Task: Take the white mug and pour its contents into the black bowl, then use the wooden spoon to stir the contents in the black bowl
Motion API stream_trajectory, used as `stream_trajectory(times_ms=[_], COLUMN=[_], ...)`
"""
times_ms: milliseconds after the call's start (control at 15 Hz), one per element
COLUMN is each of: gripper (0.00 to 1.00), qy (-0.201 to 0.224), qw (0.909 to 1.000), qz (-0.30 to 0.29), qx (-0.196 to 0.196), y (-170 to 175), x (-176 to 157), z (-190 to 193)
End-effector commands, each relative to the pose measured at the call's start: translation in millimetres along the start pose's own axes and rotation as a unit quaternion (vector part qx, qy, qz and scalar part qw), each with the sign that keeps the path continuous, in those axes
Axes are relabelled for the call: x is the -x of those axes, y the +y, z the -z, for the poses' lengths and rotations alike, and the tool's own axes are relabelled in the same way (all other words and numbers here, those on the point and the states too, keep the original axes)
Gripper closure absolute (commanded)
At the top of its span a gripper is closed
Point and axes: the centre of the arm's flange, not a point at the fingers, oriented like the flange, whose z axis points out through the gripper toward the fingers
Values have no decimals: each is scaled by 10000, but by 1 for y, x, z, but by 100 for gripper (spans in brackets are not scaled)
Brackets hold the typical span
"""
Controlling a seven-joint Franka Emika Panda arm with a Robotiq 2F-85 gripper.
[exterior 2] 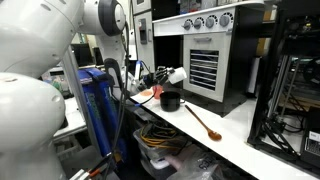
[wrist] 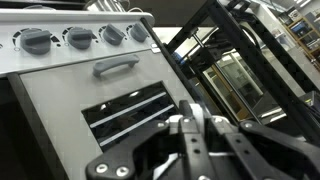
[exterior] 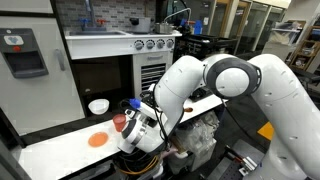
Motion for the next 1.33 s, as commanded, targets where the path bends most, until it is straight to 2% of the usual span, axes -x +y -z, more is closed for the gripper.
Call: stream_trajectory(times_ms=[0, 400, 800, 1000, 1267], gripper=[98, 98, 98, 98, 98], qy=[-54, -112, -135, -145, -53], qw=[9996, 9993, 9998, 9994, 9927], qz=[139, 173, 118, 56, 54], qx=[220, 298, 11, -321, -1200], y=[-2, -4, 5, 12, 22], x=[11, 13, 21, 28, 41], z=[-3, -3, -16, -27, -46])
